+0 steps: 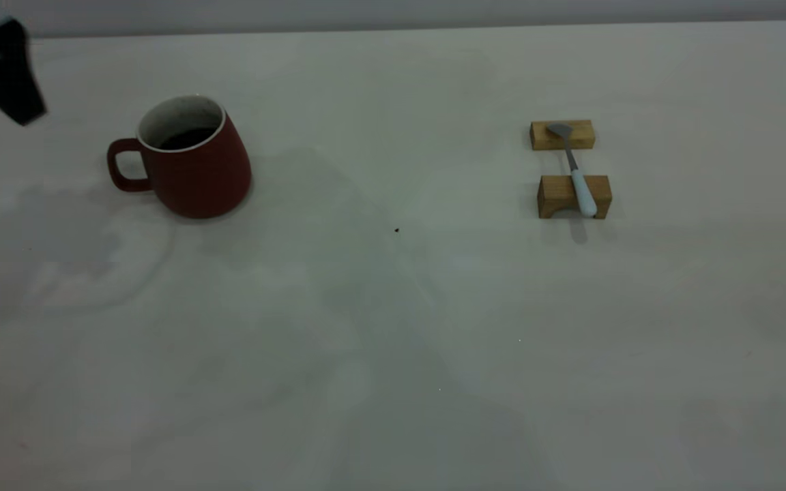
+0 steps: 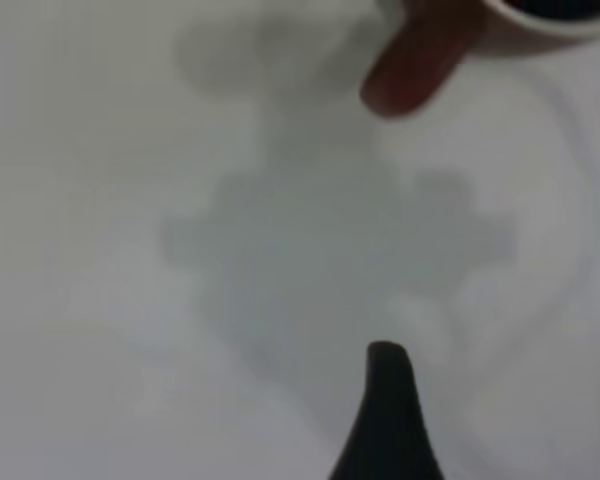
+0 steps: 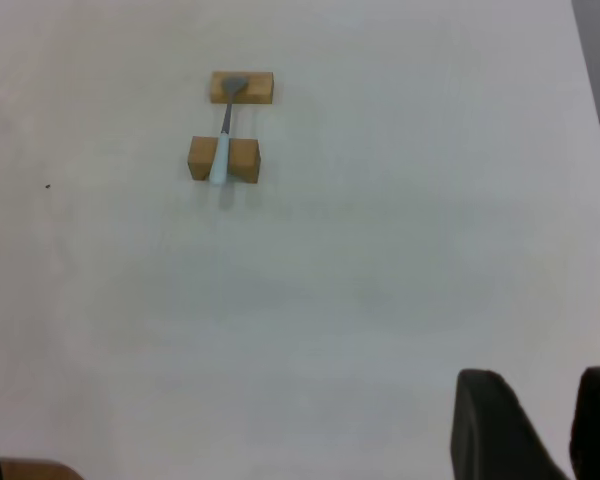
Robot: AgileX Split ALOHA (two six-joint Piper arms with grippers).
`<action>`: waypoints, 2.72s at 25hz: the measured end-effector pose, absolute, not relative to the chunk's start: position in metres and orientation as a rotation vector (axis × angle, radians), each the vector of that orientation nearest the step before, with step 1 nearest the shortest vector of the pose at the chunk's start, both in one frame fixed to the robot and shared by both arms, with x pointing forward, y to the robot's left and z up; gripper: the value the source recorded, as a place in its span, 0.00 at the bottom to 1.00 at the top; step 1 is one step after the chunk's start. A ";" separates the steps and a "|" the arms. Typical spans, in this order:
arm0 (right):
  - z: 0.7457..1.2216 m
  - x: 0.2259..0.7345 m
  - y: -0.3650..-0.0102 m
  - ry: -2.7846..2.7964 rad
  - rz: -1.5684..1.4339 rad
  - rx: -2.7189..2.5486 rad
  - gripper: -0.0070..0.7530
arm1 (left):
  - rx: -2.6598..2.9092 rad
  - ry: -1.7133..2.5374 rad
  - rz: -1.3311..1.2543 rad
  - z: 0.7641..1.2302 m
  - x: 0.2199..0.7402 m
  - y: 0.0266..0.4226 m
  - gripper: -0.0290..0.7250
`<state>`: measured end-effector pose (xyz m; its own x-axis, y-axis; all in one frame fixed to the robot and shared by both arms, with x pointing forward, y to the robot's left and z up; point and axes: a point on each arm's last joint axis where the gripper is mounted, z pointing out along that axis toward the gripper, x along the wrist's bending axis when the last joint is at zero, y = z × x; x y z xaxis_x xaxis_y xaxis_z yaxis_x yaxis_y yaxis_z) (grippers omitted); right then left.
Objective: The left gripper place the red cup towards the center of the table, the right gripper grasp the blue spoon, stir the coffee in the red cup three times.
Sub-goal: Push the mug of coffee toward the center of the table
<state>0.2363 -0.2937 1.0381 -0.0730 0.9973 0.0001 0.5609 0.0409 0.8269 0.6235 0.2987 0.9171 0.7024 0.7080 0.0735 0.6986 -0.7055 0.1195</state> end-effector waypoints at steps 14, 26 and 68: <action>1.038 0.236 -0.294 1.703 0.901 1.583 0.32 | 3.005 0.722 0.119 0.849 0.673 0.269 0.88; 1.038 0.236 -0.294 1.703 0.901 1.583 0.32 | 3.080 0.473 0.144 0.835 0.676 0.262 0.64; 1.038 0.236 -0.294 1.703 0.901 1.583 0.32 | 3.001 0.385 0.275 0.891 0.646 0.116 0.92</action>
